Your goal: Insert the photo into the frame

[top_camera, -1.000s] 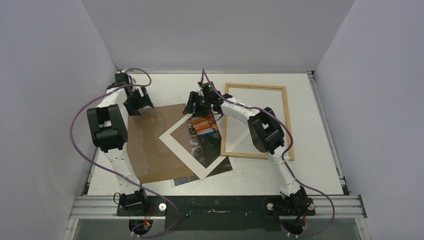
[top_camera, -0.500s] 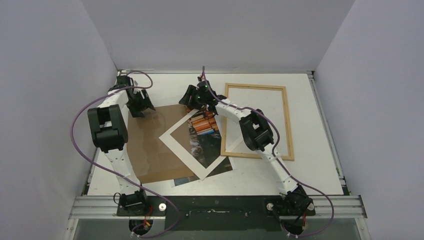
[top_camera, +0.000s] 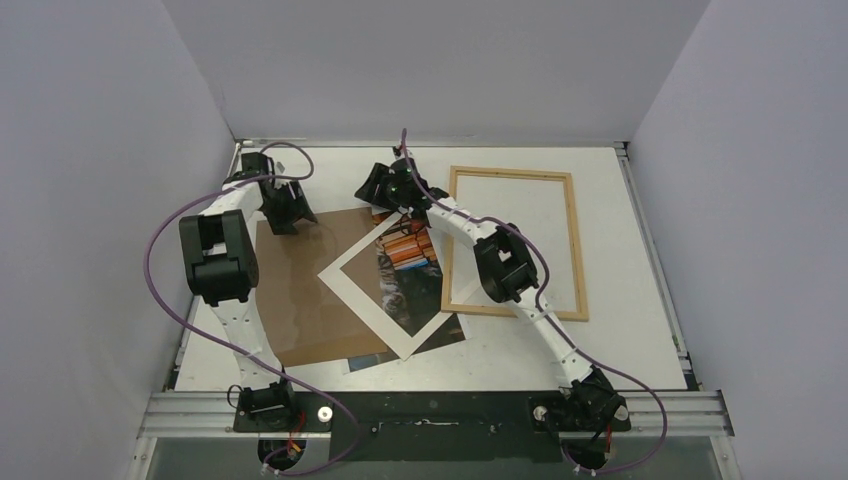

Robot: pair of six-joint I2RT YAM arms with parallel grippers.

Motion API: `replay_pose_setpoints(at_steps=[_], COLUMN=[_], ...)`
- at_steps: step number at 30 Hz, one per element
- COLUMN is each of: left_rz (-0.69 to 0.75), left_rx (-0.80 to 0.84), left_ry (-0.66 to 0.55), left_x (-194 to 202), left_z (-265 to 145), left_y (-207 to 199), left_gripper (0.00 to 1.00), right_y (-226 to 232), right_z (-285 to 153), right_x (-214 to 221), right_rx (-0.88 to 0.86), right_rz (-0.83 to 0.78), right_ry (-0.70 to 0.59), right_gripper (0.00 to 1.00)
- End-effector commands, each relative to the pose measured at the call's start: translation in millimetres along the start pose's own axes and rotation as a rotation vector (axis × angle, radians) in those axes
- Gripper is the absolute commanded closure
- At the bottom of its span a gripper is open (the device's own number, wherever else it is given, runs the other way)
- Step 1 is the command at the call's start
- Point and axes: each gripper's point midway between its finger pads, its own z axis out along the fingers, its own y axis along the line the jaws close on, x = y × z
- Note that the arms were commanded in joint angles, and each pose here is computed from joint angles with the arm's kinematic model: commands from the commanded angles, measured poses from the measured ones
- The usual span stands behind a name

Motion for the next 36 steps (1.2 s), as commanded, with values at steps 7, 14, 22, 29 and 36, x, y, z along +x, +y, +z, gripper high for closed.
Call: replay_pose_setpoints(at_steps=[7,14,22,29,36], left_rz=[0.033,0.015,0.004,0.003,0.006], left_rx=[-0.031,-0.062,-0.087,-0.089,-0.088], left_ry=[0.111,0.116,0.132,0.14,0.143], left_x=[39,42,47,49,47], left_z=[17,23,30,35,37], left_y=[0,4,9,10,9], left_gripper=[0.42,0.42,0.43,0.43,0.43], right_y=[-11,-9,35,50,62], right_z=[17,19,9,1,-4], right_x=[30,48,27,11,6], right_rx=[0.02,-0.019,-0.222,-0.293,-0.35], right_rz=[-0.047,0.0,0.175,0.213,0.226], right_ry=[0.053,0.106,0.113,0.112,0.117], right_gripper=[0.46,0.45,0.44,0.43,0.43])
